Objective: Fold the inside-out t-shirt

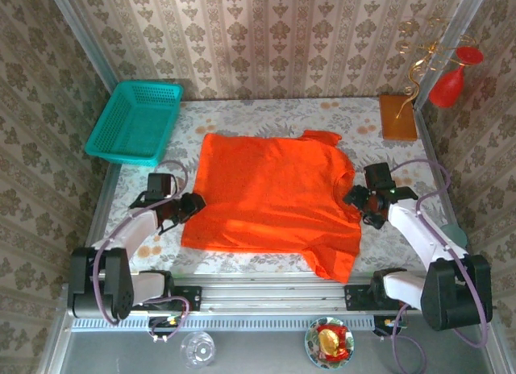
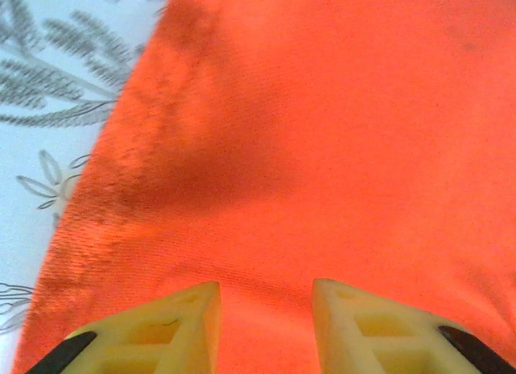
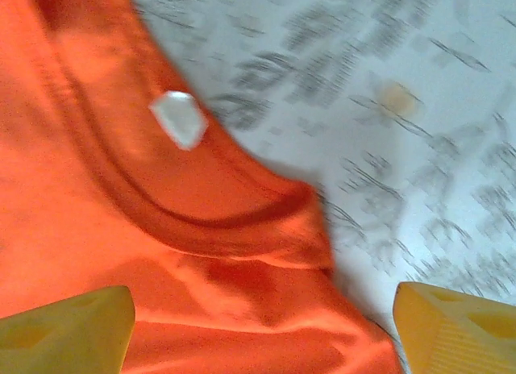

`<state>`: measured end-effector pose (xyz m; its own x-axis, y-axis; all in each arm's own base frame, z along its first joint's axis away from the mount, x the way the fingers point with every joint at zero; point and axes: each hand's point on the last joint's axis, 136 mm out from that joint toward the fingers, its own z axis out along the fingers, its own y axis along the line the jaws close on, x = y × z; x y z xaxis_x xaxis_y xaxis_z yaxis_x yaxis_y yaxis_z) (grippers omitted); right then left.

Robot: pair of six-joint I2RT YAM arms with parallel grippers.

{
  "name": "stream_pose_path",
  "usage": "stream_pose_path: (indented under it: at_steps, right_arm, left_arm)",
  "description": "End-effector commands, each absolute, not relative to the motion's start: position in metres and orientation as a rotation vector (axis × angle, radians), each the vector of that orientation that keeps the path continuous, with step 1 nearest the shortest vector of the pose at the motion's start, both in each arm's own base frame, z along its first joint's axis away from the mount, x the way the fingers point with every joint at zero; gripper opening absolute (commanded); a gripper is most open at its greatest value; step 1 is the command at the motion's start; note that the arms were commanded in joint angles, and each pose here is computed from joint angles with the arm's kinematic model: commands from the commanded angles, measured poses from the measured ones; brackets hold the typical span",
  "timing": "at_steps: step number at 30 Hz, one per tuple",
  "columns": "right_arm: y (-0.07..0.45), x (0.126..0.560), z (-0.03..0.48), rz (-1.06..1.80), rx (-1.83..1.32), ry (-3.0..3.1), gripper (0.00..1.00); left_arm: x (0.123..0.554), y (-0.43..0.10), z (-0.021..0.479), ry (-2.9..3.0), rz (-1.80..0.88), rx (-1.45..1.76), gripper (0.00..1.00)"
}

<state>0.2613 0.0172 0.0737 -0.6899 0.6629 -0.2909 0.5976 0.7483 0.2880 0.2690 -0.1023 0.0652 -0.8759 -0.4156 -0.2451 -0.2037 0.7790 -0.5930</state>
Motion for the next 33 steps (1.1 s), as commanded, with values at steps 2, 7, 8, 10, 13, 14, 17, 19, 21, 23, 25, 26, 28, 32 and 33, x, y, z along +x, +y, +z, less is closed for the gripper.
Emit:
stream_pose_path:
  at_steps: [2, 7, 8, 10, 13, 14, 17, 19, 21, 23, 25, 26, 28, 32, 33]
  right_arm:
    - [0.043, 0.306, 0.089, 0.467, 0.642, 2.596, 0.78]
    - [0.068, 0.342, 0.071, 0.651, 0.551, 2.690, 0.70]
    - [0.073, 0.347, 0.064, 0.689, 0.554, 2.710, 0.69]
    - [0.073, 0.352, 0.048, 0.692, 0.588, 2.752, 0.69]
    - [0.059, 0.357, 0.025, 0.618, 0.675, 2.796, 0.72]
    - [0.053, 0.360, 0.020, 0.598, 0.710, 2.800, 0.72]
    - [0.032, 0.372, 0.013, 0.565, 0.821, 2.774, 0.73]
    - [0.021, 0.383, 0.013, 0.544, 0.849, 2.738, 0.74]
    - [0.013, 0.394, 0.016, 0.521, 0.856, 2.721, 0.74]
    - [0.008, 0.402, 0.024, 0.518, 0.860, 2.711, 0.74]
    - [0.007, 0.407, 0.042, 0.521, 0.839, 2.685, 0.73]
    - [0.008, 0.406, 0.052, 0.523, 0.829, 2.671, 0.73]
    - [0.008, 0.401, 0.075, 0.529, 0.817, 2.627, 0.73]
    - [0.016, 0.373, 0.103, 0.557, 0.820, 2.569, 0.73]
    - [0.019, 0.363, 0.105, 0.560, 0.821, 2.570, 0.73]
  left_arm:
    - [0.250, -0.113, 0.072, 2.676, -0.782, -0.372, 0.35]
    - [0.224, -0.130, 0.049, 2.744, -0.844, -0.372, 0.34]
    - [0.220, -0.130, 0.044, 2.752, -0.845, -0.379, 0.34]
    - [0.212, -0.125, 0.032, 2.773, -0.812, -0.406, 0.35]
    - [0.204, -0.114, 0.016, 2.796, -0.764, -0.452, 0.35]
    - [0.203, -0.113, 0.013, 2.794, -0.769, -0.463, 0.36]
    - [0.208, -0.112, 0.012, 2.777, -0.785, -0.474, 0.35]
    - [0.217, -0.113, 0.017, 2.751, -0.795, -0.470, 0.36]
    - [0.230, -0.116, 0.024, 2.713, -0.819, -0.463, 0.36]
    - [0.244, -0.117, 0.034, 2.683, -0.832, -0.458, 0.36]
    - [0.255, -0.116, 0.048, 2.654, -0.823, -0.450, 0.35]
    - [0.256, -0.114, 0.055, 2.647, -0.806, -0.446, 0.35]
    - [0.253, -0.105, 0.067, 2.641, -0.711, -0.437, 0.34]
    - [0.227, -0.081, 0.079, 2.675, -0.523, -0.455, 0.36]
    - [0.220, -0.077, 0.080, 2.686, -0.496, -0.457, 0.36]
